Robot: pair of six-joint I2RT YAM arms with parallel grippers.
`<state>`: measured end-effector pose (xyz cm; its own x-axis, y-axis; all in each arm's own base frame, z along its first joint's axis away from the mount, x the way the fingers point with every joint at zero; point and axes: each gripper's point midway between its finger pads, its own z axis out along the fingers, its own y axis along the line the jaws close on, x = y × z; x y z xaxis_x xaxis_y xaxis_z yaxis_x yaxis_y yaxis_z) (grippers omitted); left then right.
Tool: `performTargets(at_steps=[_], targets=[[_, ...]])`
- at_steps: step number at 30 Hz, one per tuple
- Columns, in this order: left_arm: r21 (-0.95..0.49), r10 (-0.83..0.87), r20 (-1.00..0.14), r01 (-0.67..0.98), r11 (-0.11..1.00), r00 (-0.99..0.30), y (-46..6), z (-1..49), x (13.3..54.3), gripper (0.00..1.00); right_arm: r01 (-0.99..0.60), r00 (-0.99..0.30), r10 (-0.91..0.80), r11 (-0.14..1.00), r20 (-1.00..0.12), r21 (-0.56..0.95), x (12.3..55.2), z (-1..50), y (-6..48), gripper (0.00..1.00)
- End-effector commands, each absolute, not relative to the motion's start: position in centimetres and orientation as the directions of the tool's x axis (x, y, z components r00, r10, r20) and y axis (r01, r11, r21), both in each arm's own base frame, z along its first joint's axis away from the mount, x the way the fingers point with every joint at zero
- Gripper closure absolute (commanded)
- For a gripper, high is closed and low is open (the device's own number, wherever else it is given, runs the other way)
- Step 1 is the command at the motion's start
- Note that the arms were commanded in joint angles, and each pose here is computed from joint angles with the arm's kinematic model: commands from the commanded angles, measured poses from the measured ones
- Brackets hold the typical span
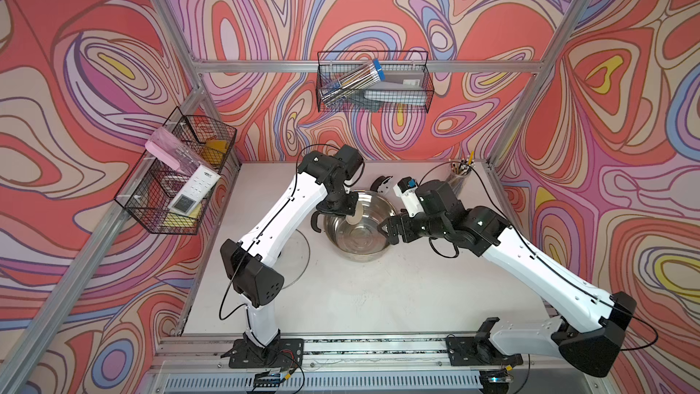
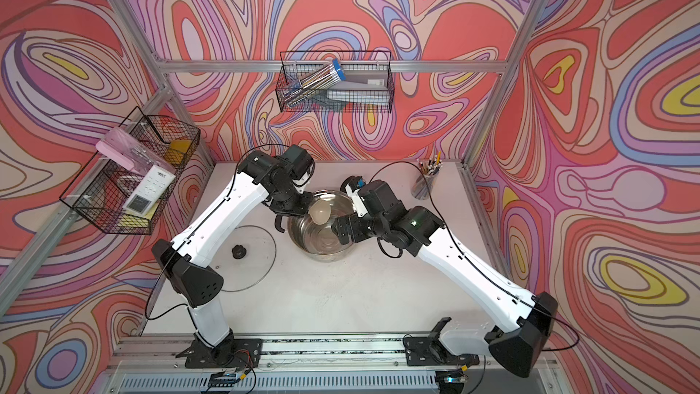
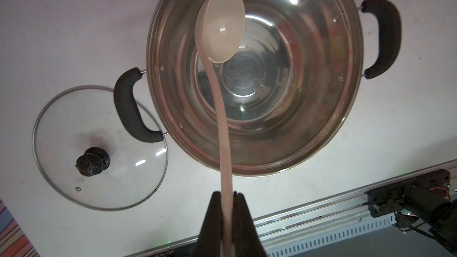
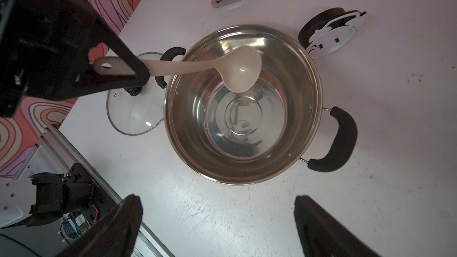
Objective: Stir the soup with a spoon
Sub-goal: Stir the soup in the pan with a stick.
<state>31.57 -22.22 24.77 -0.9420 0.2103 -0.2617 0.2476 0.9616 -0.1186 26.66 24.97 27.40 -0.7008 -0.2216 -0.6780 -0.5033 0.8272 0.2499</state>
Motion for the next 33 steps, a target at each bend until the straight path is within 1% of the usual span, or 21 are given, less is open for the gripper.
performTargets(at_steps=[1,7,10,15,19,24,28,33], targets=[[-0.240,0.226,-0.298,0.301,0.923,-0.927,-25.4,25.8,31.7,1.00,-0.510,-0.688,-0.229,0.828,-0.688,0.235,26.8,28.1,25.1,0.02],[-0.300,0.268,-0.249,0.337,0.892,-0.931,-26.5,25.4,29.1,1.00,-0.512,-0.687,-0.233,0.827,-0.688,0.232,26.7,28.2,25.0,0.02],[-0.312,0.274,-0.208,0.330,0.891,-0.939,-25.8,25.1,27.3,1.00,-0.514,-0.686,-0.232,0.825,-0.690,0.234,26.7,28.2,25.0,0.02],[-0.291,0.268,-0.146,0.300,0.909,-0.952,-23.6,24.4,24.4,1.00,-0.518,-0.689,-0.230,0.820,-0.688,0.244,26.6,28.0,25.3,0.02],[-0.220,0.258,-0.111,0.277,0.935,-0.960,-21.3,24.0,23.2,1.00,-0.522,-0.691,-0.227,0.814,-0.686,0.256,26.6,27.9,25.6,0.02],[-0.126,0.239,-0.104,0.252,0.960,-0.965,-19.1,24.1,23.3,1.00,-0.525,-0.692,-0.224,0.809,-0.686,0.265,26.6,27.9,25.8,0.02],[-0.043,0.209,-0.142,0.217,0.975,-0.967,-17.5,24.7,24.8,1.00,-0.524,-0.691,-0.225,0.811,-0.687,0.261,26.4,28.0,25.5,0.02],[0.046,0.204,-0.196,0.199,0.979,-0.959,-16.8,25.3,27.0,1.00,-0.516,-0.692,-0.224,0.818,-0.686,0.254,26.0,27.8,24.8,0.02]])
